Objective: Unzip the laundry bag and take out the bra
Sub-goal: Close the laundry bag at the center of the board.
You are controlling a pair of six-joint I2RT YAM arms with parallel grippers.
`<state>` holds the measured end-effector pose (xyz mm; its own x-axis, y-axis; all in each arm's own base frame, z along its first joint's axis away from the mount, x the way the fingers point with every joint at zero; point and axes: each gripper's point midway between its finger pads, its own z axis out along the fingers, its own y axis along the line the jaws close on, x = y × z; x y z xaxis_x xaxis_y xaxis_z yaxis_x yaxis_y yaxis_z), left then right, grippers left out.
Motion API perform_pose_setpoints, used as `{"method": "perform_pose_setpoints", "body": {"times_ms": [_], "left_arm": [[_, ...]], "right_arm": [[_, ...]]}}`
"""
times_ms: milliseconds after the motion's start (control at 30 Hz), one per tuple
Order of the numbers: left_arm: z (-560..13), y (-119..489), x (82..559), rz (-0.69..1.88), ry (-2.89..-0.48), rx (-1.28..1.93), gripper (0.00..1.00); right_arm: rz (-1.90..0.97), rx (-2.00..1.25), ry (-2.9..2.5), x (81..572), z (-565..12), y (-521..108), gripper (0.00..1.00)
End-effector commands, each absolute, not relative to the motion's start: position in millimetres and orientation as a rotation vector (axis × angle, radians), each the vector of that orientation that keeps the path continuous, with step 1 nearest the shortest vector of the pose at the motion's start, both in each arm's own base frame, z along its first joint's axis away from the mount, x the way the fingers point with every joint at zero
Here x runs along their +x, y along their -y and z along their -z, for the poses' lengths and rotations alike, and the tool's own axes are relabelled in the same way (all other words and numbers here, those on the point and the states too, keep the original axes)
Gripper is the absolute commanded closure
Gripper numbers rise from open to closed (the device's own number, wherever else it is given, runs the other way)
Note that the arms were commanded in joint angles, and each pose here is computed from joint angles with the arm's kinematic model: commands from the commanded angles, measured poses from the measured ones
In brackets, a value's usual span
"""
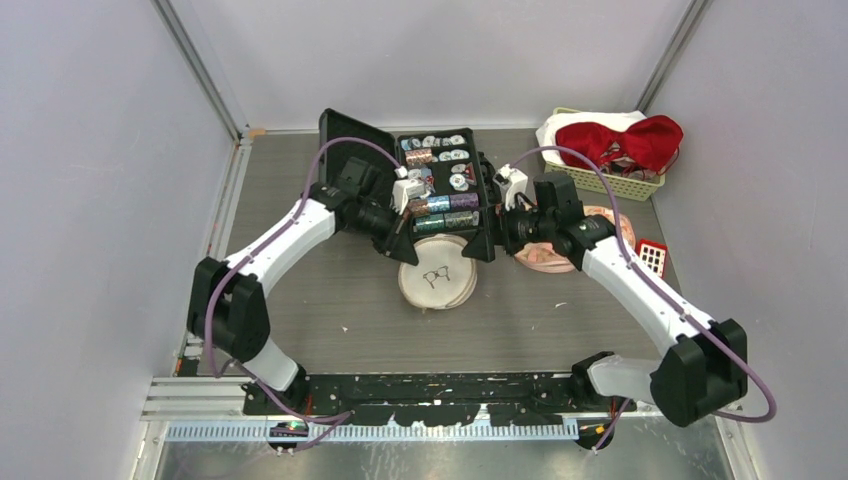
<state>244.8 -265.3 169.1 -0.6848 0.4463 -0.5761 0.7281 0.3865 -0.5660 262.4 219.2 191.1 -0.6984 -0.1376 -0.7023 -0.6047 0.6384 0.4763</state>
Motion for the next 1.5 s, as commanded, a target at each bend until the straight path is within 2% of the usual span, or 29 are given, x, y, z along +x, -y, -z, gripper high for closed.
{"method": "perform_pose_setpoints", "body": {"times_ms": [0,300,533,900,967,1100,1233,1300,1333,1400,1467], "left_arm": [[-180.4,274.6,253.4,1.229,-2.326,1.017,1.00],[-158.6,280.5,274.8,1.195,-2.389,1.040,1.00],[-136.2,277.7,289.7,1.112,-2.451,1.045,1.00],[-130.1,276.4,323.2,0.947,-2.454,0.967,1.00],[-130.3,278.2,326.3,0.945,-2.450,0.950,0.99],[-132.4,281.8,325.6,0.957,-2.445,0.907,0.96],[-150.2,281.8,318.6,0.987,-2.388,0.866,0.78],[-165.3,277.8,312.9,0.973,-2.326,0.883,0.66],[-170.0,273.8,309.1,0.955,-2.303,0.892,0.60],[-182.9,264.7,304.0,0.895,-2.228,0.938,0.51],[-193.5,253.8,299.0,0.825,-2.152,0.968,0.46]], "right_arm": [[-1.027,-0.613,-2.214,267.0,-201.7,-224.9,0.00],[-1.035,-0.776,-2.249,285.4,-169.4,-234.5,0.02],[-0.859,-0.830,-2.297,317.2,-138.8,-225.5,0.11],[-0.797,-0.793,-2.302,344.1,-113.1,-238.0,0.24],[-0.826,-0.795,-2.295,343.6,-112.7,-242.6,0.30],[-0.885,-0.803,-2.303,337.8,-110.2,-250.3,0.55],[-0.928,-0.810,-2.342,325.5,-103.5,-249.9,0.82],[-0.932,-0.807,-2.360,319.6,-98.8,-247.3,0.94],[-0.935,-0.801,-2.371,316.9,-96.6,-246.6,0.99],[-0.953,-0.779,-2.397,310.8,-93.2,-245.6,0.99],[-0.979,-0.753,-2.429,302.4,-90.1,-245.2,0.99]]}}
